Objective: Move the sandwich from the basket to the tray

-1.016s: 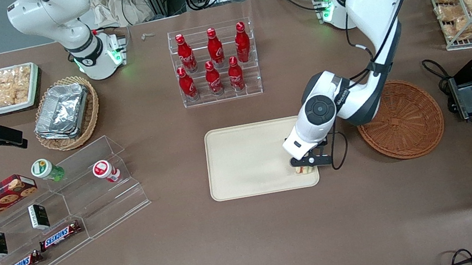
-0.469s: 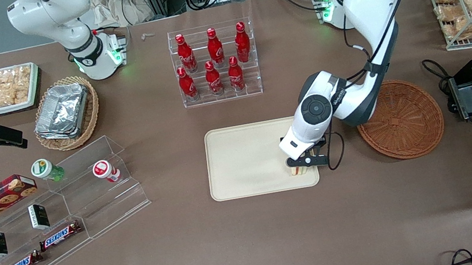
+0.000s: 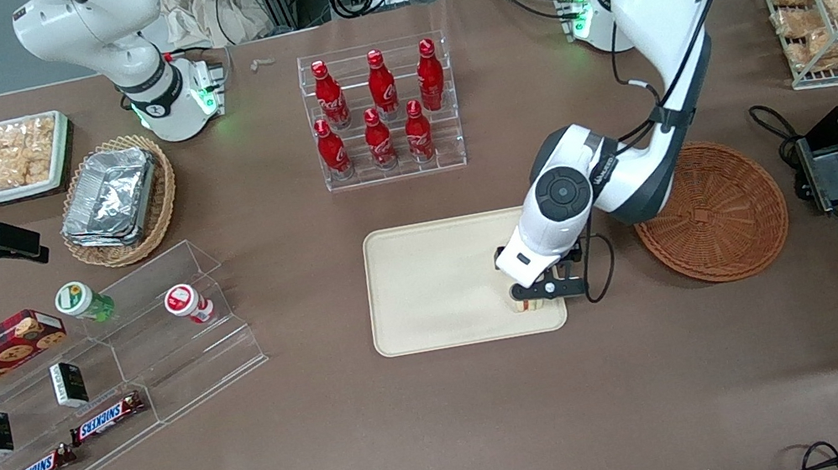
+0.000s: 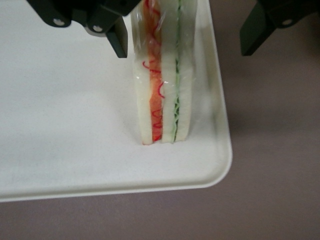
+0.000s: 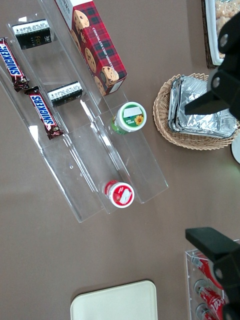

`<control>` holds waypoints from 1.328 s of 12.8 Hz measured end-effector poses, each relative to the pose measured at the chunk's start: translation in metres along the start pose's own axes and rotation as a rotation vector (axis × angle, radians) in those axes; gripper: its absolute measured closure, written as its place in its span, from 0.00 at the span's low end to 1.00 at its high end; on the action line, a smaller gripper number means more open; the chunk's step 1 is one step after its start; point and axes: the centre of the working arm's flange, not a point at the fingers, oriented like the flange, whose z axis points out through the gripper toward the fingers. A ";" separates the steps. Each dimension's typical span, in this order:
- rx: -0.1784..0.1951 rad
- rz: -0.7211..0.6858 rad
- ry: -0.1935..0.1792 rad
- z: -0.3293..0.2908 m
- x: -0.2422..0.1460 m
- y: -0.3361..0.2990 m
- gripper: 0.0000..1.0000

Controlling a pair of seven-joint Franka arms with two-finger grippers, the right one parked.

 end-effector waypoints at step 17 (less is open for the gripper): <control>0.044 -0.017 0.013 -0.309 -0.030 -0.214 0.00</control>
